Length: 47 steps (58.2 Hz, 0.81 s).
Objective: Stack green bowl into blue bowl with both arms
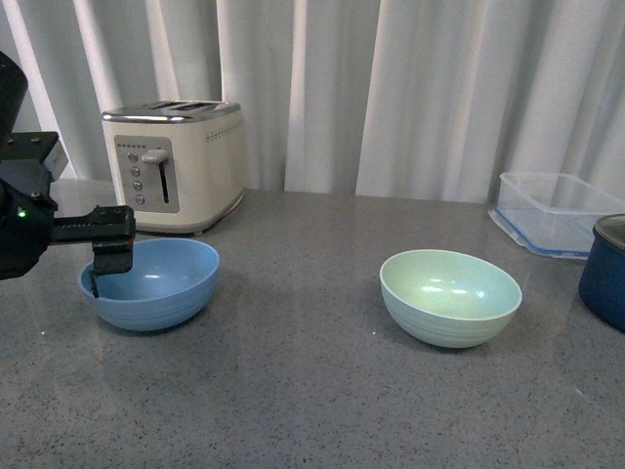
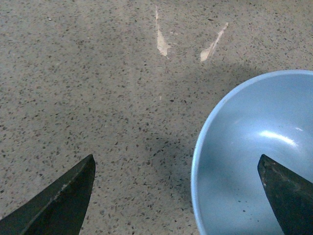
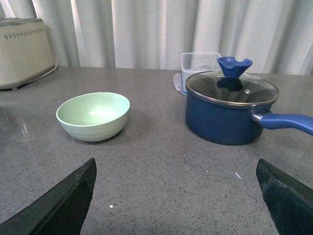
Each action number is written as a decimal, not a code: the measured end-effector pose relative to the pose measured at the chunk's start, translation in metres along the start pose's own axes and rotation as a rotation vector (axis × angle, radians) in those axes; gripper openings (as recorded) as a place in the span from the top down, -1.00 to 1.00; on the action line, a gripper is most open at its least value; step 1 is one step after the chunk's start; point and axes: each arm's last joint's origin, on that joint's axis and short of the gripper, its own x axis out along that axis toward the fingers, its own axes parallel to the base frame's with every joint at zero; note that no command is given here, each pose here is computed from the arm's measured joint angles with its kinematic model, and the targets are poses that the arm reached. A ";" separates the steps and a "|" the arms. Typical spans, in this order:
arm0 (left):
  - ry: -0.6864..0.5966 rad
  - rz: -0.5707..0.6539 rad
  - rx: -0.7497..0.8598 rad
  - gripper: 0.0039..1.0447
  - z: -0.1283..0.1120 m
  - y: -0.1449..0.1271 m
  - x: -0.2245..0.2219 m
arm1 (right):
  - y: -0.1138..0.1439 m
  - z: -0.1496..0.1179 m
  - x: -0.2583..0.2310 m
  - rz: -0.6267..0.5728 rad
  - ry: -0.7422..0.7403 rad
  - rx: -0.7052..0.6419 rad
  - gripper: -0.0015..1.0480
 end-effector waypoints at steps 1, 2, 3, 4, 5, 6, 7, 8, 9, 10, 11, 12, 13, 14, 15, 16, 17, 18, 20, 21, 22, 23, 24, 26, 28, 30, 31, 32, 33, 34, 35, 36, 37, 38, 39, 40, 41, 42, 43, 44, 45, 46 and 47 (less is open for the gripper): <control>0.001 -0.001 0.001 -0.87 0.000 -0.001 0.001 | 0.000 0.000 0.000 0.000 0.000 0.000 -0.81; 0.004 -0.004 0.003 -0.87 0.000 -0.003 0.002 | 0.000 0.000 0.000 0.000 0.000 0.000 -0.81; 0.004 -0.005 0.004 -0.87 0.000 -0.003 0.003 | 0.000 0.000 0.000 0.000 0.000 0.000 -0.81; 0.007 -0.007 0.004 -0.87 0.000 -0.005 0.004 | 0.000 0.000 0.000 0.000 0.000 0.000 -0.81; 0.009 -0.008 0.005 -0.87 0.000 -0.006 0.005 | 0.000 0.000 0.000 0.000 0.000 0.000 -0.81; 0.011 -0.010 0.007 -0.87 0.000 -0.008 0.006 | 0.000 0.000 0.000 0.000 0.000 0.000 -0.81; 0.012 -0.011 0.007 -0.87 0.000 -0.009 0.007 | 0.000 0.000 0.000 0.000 0.000 0.000 -0.81; 0.014 -0.010 0.006 -0.87 0.000 -0.010 0.009 | 0.000 0.000 0.000 0.000 0.000 0.000 -0.81; 0.019 -0.008 0.004 -0.87 -0.001 -0.012 0.010 | 0.000 0.000 0.000 0.000 0.000 0.000 -0.81; 0.020 -0.007 0.004 -0.87 0.000 -0.012 0.010 | 0.000 0.000 0.000 0.000 0.000 0.000 -0.81; 0.023 -0.004 0.005 -0.87 -0.001 -0.013 0.011 | 0.000 0.000 0.000 0.000 0.000 0.000 -0.81; 0.023 -0.002 0.005 -0.87 -0.001 -0.013 0.011 | 0.000 0.000 0.000 0.000 0.000 0.000 -0.81; 0.024 0.000 0.004 -0.87 -0.001 -0.014 0.012 | 0.000 0.000 0.000 0.000 0.000 0.000 -0.81; 0.025 0.006 0.003 -0.82 -0.001 -0.014 0.013 | 0.000 0.000 0.000 0.000 0.000 0.000 -0.81; 0.026 0.009 0.002 -0.76 -0.002 -0.014 0.013 | 0.000 0.000 0.000 0.000 0.000 0.000 -0.81; 0.027 0.011 0.002 -0.72 -0.001 -0.014 0.013 | 0.000 0.000 0.000 0.000 0.000 0.000 -0.81; 0.029 0.011 0.001 -0.65 -0.001 -0.015 0.014 | 0.000 0.000 0.000 0.000 0.000 0.000 -0.81; 0.034 0.012 -0.002 -0.58 -0.001 -0.015 0.014 | 0.000 0.000 0.000 0.000 0.000 0.000 -0.81; 0.040 0.025 -0.009 -0.41 -0.001 -0.014 0.015 | 0.000 0.000 0.000 0.000 0.000 0.000 -0.81; 0.043 0.031 -0.011 -0.34 -0.001 -0.014 0.015 | 0.000 0.000 0.000 0.000 0.000 0.000 -0.81; 0.046 0.033 -0.013 -0.28 -0.001 -0.014 0.015 | 0.000 0.000 0.000 0.000 0.000 0.000 -0.81; 0.048 0.034 -0.016 -0.21 -0.001 -0.014 0.015 | 0.000 0.000 0.000 0.000 0.000 0.000 -0.81; 0.051 0.035 -0.021 -0.14 -0.001 -0.014 0.016 | 0.000 0.000 0.000 0.000 0.000 0.000 -0.81; 0.057 0.036 -0.029 -0.04 -0.001 -0.014 0.016 | 0.000 0.000 0.000 0.000 0.000 0.000 -0.81; 0.064 0.038 -0.037 0.07 -0.002 -0.014 0.017 | 0.000 0.000 0.000 0.000 0.000 0.000 -0.81; 0.070 0.040 -0.043 0.17 -0.002 -0.013 0.017 | 0.000 0.000 0.000 0.000 0.000 0.000 -0.81; 0.072 0.041 -0.048 0.20 -0.003 -0.013 0.017 | 0.000 0.000 0.000 0.000 0.000 0.000 -0.81; 0.077 0.044 -0.055 0.27 -0.003 -0.012 0.017 | 0.000 0.000 0.000 0.000 0.000 0.000 -0.81; 0.080 0.045 -0.058 0.31 -0.003 -0.012 0.017 | 0.000 0.000 0.000 0.000 0.000 0.000 -0.81; 0.087 0.047 -0.064 0.38 -0.004 -0.012 0.017 | 0.000 0.000 0.000 0.000 0.000 0.000 -0.81; 0.090 0.047 -0.065 0.41 -0.004 -0.012 0.017 | 0.000 0.000 0.000 0.000 0.000 0.000 -0.81; 0.096 0.047 -0.072 0.48 -0.005 -0.012 0.018 | 0.000 0.000 0.000 0.000 0.000 0.000 -0.81; 0.099 0.048 -0.074 0.51 -0.006 -0.011 0.018 | 0.000 0.000 0.000 0.000 0.000 0.000 -0.81; 0.105 0.048 -0.082 0.58 -0.006 -0.011 0.018 | 0.000 0.000 0.000 0.000 0.000 0.000 -0.81; 0.108 0.049 -0.083 0.62 -0.007 -0.011 0.018 | 0.000 0.000 0.000 0.000 0.000 0.000 -0.81; 0.113 0.050 -0.089 0.69 -0.007 -0.011 0.018 | 0.000 0.000 0.000 0.000 0.000 0.000 -0.81; 0.115 0.050 -0.093 0.72 -0.007 -0.011 0.018 | 0.000 0.000 0.000 0.000 0.000 0.000 -0.81; 0.116 0.048 -0.107 0.75 -0.007 -0.011 0.018 | 0.000 0.000 0.000 0.000 0.000 0.000 -0.81; 0.117 0.037 -0.113 0.80 -0.007 -0.011 0.018 | 0.000 0.000 0.000 0.000 0.000 0.000 -0.81; 0.115 0.034 -0.118 0.83 -0.006 -0.011 0.018 | 0.000 0.000 0.000 0.000 0.000 0.000 -0.81; 0.110 0.033 -0.120 0.89 -0.004 -0.011 0.016 | 0.000 0.000 0.000 0.000 0.000 0.000 -0.81; 0.109 0.033 -0.121 0.91 -0.004 -0.011 0.016 | 0.000 0.000 0.000 0.000 0.000 0.000 -0.81; 0.107 0.033 -0.128 0.94 -0.004 -0.011 0.016 | 0.000 0.000 0.000 0.000 0.000 0.000 -0.81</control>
